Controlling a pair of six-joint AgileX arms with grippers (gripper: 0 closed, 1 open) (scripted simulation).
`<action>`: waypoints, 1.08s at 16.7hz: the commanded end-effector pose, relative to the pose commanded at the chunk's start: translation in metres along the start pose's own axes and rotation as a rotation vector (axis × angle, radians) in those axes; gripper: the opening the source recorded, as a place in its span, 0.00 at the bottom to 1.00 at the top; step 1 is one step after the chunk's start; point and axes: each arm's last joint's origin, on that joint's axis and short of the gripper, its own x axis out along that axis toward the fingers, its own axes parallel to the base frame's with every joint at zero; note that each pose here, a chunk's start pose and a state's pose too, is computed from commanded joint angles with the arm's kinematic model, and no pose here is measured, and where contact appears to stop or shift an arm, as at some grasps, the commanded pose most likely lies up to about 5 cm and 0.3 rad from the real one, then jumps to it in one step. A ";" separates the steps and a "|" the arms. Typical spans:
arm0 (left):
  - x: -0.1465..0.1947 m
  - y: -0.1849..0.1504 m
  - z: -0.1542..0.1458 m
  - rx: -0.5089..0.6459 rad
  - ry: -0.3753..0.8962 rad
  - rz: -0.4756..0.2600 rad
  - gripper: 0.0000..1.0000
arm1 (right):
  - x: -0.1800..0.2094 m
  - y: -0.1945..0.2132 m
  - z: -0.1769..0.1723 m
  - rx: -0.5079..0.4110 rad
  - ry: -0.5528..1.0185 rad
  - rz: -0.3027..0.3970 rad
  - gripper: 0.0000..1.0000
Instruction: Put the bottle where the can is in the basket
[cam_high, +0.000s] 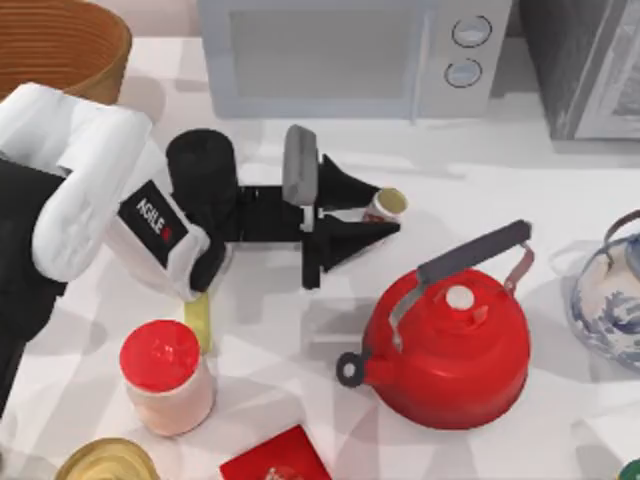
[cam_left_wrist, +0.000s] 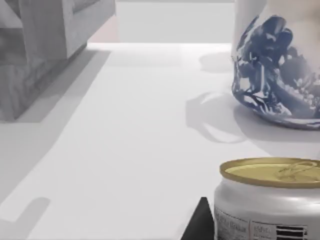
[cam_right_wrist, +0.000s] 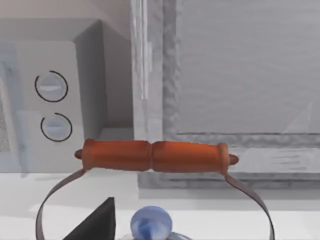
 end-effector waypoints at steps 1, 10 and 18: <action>0.000 0.000 0.000 0.000 0.000 0.000 0.08 | 0.000 0.000 0.000 0.000 0.000 0.000 1.00; 0.000 0.000 0.000 0.000 0.000 0.000 0.75 | 0.000 0.000 0.000 0.000 0.000 0.000 1.00; 0.000 0.000 0.000 0.000 0.000 0.000 1.00 | 0.000 0.000 0.000 0.000 0.000 0.000 1.00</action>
